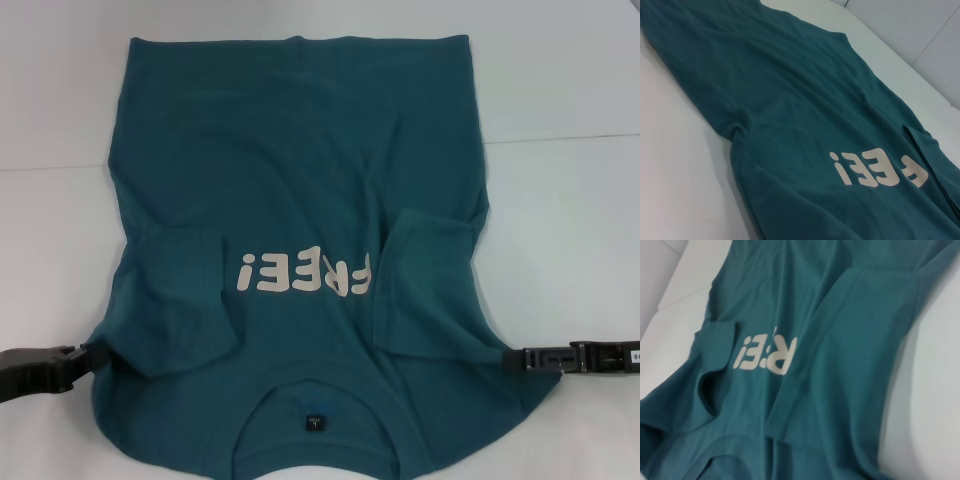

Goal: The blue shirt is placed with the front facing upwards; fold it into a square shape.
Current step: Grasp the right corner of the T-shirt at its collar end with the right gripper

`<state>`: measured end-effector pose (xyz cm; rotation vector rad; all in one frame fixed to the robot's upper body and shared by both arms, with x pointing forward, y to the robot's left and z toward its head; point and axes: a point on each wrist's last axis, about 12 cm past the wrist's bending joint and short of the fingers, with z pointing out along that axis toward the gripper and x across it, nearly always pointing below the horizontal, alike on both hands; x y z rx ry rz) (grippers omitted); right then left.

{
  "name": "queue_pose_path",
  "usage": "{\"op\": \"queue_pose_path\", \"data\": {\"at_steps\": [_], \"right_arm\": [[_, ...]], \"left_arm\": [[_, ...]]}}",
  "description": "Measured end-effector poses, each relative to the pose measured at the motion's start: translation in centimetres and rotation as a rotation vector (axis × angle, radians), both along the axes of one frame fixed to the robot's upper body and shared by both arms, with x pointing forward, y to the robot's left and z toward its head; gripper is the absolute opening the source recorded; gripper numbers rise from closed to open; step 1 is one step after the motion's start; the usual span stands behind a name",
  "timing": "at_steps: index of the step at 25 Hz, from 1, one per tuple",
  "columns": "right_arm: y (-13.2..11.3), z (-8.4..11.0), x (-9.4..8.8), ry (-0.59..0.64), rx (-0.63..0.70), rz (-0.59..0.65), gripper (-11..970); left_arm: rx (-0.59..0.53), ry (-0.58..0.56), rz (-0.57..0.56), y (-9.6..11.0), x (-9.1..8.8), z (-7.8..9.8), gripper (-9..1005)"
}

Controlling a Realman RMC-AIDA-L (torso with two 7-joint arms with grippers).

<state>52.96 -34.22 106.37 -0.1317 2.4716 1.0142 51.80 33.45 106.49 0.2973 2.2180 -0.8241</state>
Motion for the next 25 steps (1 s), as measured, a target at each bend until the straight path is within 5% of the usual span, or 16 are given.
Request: {"op": "queue_pose_path", "data": {"at_steps": [10,25], "right_arm": [[0.66,0.24,-0.12,0.005,0.033,0.033,882],[0.14,-0.03,-0.04,-0.011,0.017,-0.001,457]], "left_arm": [[0.001,0.0,0.001,0.01,0.0,-0.01,2],[0.005,-0.006,-0.004,-0.04,0.1,0.05,2]]}}
